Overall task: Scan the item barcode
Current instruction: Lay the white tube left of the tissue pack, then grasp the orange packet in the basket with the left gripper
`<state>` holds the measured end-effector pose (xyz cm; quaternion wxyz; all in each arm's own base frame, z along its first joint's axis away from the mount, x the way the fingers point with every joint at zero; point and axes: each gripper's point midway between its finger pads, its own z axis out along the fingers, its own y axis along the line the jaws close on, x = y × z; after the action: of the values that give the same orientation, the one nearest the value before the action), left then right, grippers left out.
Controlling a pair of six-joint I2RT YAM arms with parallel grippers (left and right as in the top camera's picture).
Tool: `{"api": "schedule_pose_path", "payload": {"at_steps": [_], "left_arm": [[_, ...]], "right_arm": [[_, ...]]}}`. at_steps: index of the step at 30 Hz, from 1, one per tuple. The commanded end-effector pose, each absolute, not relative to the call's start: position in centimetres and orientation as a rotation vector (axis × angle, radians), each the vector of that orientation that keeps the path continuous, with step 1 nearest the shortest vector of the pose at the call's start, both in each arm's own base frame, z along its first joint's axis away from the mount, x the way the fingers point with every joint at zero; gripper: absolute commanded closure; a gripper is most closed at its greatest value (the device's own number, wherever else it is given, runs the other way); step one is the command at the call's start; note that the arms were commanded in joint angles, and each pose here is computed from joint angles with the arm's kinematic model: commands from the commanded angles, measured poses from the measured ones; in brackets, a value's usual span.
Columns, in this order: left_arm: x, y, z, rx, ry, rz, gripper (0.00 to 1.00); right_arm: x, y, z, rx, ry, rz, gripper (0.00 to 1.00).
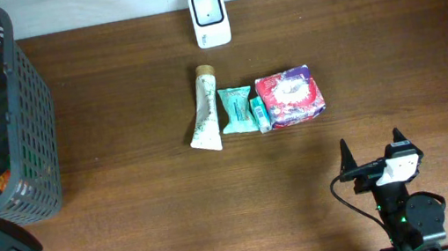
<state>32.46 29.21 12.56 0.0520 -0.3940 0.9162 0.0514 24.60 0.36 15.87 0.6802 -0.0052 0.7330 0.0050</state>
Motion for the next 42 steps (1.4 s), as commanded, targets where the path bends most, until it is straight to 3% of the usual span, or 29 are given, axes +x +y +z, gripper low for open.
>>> {"api": "schedule_pose_path", "payload": {"at_steps": [1, 13, 14, 15, 17, 18, 21, 23, 26, 30, 34, 39, 42], "left_arm": [[31.4, 29.5, 10.2, -1.27, 2.845, 0.134, 0.28], [32.7, 27.4, 2.4, -1.22, 2.99, -0.149, 0.39], [32.7, 27.4, 2.0, -1.222, 2.996, -0.153, 0.42], [32.7, 27.4, 1.9, -1.222, 2.994, -0.153, 0.53], [32.9, 27.4, 1.9, -1.22, 2.986, -0.161, 0.55], [33.2, 27.4, 1.9, -1.215, 2.974, -0.173, 0.62], [33.6, 27.3, 1.9, -1.21, 2.959, -0.193, 1.0], [33.8, 27.7, 2.4, -1.206, 2.948, -0.18, 1.0], [35.5, 29.2, 7.4, -1.173, 2.874, -0.13, 1.0], [37.6, 30.6, 21.3, -1.062, 2.616, 0.0, 1.0], [39.2, 26.5, 33.0, -0.811, 2.327, -0.098, 1.0], [40.0, 18.2, 39.2, -0.562, 2.264, -0.111, 1.0], [41.8, 11.9, 39.9, -0.392, 2.298, -0.096, 1.0]], "right_arm": [[24.6, 0.4, 15.5, -0.008, 1.65, 0.014, 0.01], [24.6, 0.4, 15.5, -0.008, 1.65, 0.014, 0.01], [24.6, 0.4, 15.5, -0.008, 1.65, 0.014, 0.01], [24.6, 0.4, 15.5, -0.008, 1.65, 0.014, 0.01], [24.6, 0.4, 15.5, -0.008, 1.65, 0.014, 0.01], [24.6, 0.4, 15.5, -0.008, 1.65, 0.014, 0.01], [24.6, 0.4, 15.5, -0.008, 1.65, 0.014, 0.01], [24.6, 0.4, 15.5, -0.008, 1.65, 0.014, 0.01], [24.6, 0.4, 15.5, -0.008, 1.65, 0.014, 0.01], [24.6, 0.4, 15.5, -0.008, 1.65, 0.014, 0.01], [24.6, 0.4, 15.5, -0.008, 1.65, 0.014, 0.01], [24.6, 0.4, 15.5, -0.008, 1.65, 0.014, 0.01], [24.6, 0.4, 15.5, -0.008, 1.65, 0.014, 0.01]]}}
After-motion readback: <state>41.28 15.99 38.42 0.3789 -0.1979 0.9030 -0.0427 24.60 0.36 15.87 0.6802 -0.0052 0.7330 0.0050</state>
